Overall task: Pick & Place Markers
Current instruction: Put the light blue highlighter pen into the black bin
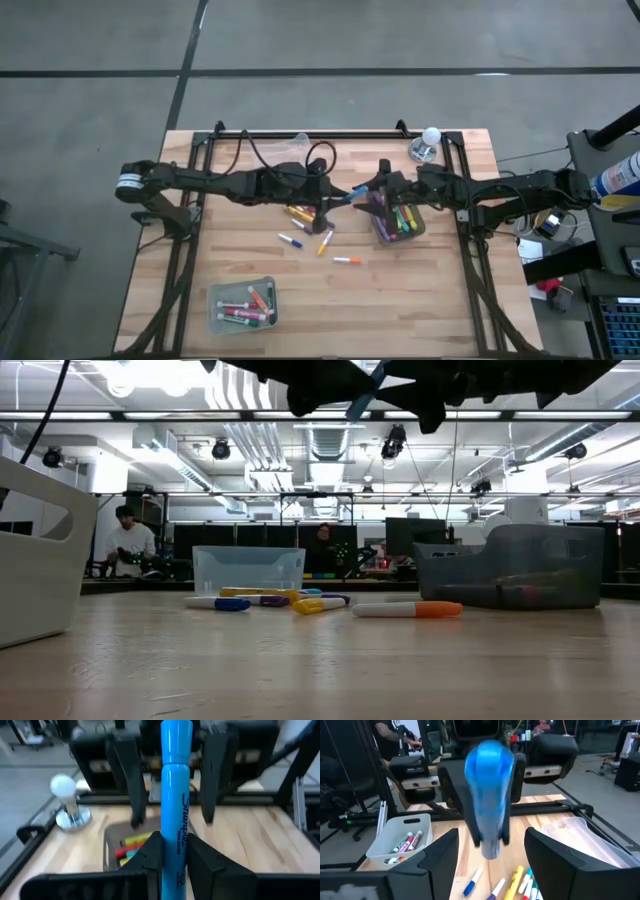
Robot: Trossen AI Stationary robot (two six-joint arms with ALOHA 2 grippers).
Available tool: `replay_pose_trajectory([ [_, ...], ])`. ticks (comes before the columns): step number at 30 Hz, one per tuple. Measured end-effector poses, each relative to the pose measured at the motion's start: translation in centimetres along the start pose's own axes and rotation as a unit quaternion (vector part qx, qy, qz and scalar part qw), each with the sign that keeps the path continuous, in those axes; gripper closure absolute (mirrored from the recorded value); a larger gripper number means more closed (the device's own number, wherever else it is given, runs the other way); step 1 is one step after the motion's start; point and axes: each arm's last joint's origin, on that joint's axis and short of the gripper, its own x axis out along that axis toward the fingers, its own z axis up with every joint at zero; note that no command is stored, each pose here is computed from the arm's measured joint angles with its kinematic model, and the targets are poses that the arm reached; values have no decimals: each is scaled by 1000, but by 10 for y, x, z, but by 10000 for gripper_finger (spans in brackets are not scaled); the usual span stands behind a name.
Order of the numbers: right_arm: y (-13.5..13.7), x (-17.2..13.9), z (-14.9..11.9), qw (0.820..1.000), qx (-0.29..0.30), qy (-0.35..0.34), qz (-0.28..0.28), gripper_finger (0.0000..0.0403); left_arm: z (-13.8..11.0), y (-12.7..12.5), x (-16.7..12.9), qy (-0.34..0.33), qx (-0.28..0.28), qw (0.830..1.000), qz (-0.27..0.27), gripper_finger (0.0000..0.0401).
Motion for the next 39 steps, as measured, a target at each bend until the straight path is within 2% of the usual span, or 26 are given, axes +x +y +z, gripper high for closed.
replay_pose_trajectory([
  [4, 0, 0, 4, 1000, -3, -21, 1, 189, 2, 0, 0, -16, 0, 1000, 1, 346],
  [9, 1, 0, 8, 999, -4, -39, 3, 219, 0, 1, 0, -11, 0, 1000, 1, 346],
  [13, 1, 0, 8, 999, -5, -39, 3, 260, -1, 1, 0, -8, 0, 1000, 1, 346],
  [20, 1, 0, 7, 999, -11, -36, 2, 354, -1, 2, 0, -8, 0, 1000, 1, 346],
  [26, 1, 0, 7, 999, -16, -34, 2, 356, -1, 2, 0, -7, -2, 1000, 3, 345],
  [29, 0, 0, 7, 999, -10, -34, 1, 355, -1, 3, 0, -7, -12, 1000, 25, 338],
  [34, 0, 0, 5, 1000, -1, -26, -2, 348, -2, 4, 0, 2, 3, 999, 38, 295],
  [39, -1, 0, 2, 1000, 2, -7, -17, 346, -7, 5, 0, 24, -13, 999, 45, 255],
])
